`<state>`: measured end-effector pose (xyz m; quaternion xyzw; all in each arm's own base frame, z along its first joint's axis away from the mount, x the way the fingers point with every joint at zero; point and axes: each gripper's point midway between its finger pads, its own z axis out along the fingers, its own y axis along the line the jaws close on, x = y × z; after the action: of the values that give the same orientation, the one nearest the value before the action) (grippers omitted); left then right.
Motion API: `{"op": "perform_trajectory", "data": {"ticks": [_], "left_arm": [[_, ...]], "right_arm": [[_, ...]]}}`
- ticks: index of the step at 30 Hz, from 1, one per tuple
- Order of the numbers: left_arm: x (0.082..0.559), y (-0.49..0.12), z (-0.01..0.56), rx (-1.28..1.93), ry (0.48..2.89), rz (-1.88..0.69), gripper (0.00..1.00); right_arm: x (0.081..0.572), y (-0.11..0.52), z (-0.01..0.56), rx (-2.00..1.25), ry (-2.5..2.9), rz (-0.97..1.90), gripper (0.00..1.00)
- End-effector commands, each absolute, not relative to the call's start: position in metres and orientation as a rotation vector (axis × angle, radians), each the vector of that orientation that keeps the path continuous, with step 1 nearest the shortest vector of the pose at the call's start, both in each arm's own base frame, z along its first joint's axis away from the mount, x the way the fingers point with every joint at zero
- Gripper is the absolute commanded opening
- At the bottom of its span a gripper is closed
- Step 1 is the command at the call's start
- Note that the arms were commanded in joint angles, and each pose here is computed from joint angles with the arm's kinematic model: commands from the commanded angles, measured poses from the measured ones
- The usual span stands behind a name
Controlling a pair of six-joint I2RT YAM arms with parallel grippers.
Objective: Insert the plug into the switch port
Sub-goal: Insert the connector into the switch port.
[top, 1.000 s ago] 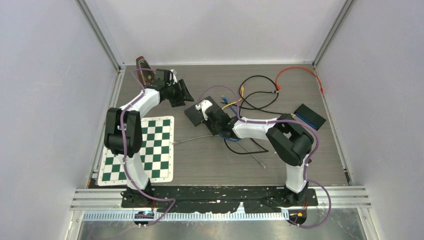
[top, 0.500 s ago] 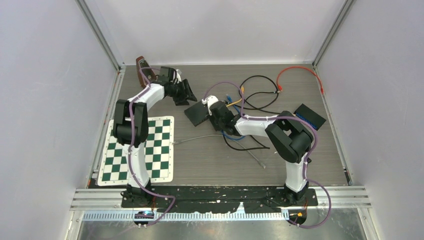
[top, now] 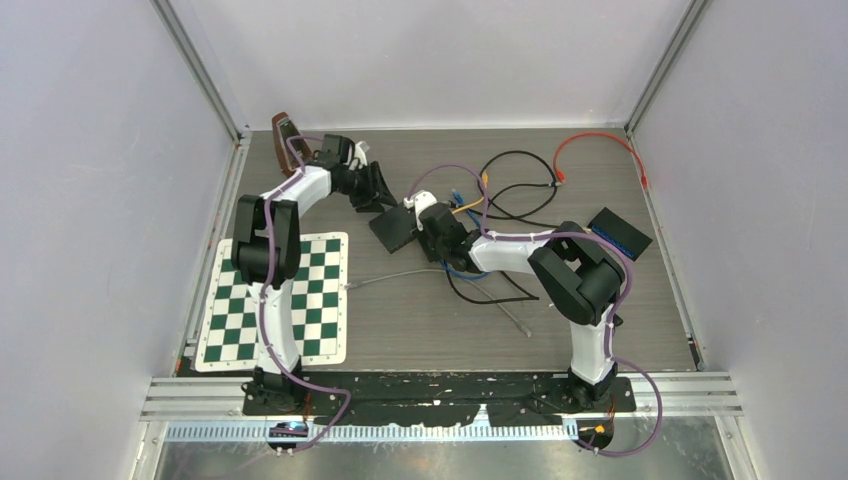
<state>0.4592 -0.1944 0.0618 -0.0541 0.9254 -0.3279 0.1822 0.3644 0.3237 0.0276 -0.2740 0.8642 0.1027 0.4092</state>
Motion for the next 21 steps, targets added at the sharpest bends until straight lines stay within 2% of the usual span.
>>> {"op": "perform_trajectory", "data": {"ticks": [1, 15, 21], "left_arm": [[0.456, -0.209, 0.068, -0.049, 2.599, -1.017, 0.48], [0.451, -0.21, 0.057, -0.024, 2.635, -1.002, 0.45], [0.453, -0.209, 0.067, -0.018, 2.629, -0.984, 0.44]], "right_arm": [[0.383, 0.328, 0.046, -0.609, 2.122, 0.249, 0.05], [0.383, 0.337, 0.059, -0.637, 1.977, 0.386, 0.05], [0.388, 0.325, 0.058, -0.599, 2.007, 0.328, 0.05]]}}
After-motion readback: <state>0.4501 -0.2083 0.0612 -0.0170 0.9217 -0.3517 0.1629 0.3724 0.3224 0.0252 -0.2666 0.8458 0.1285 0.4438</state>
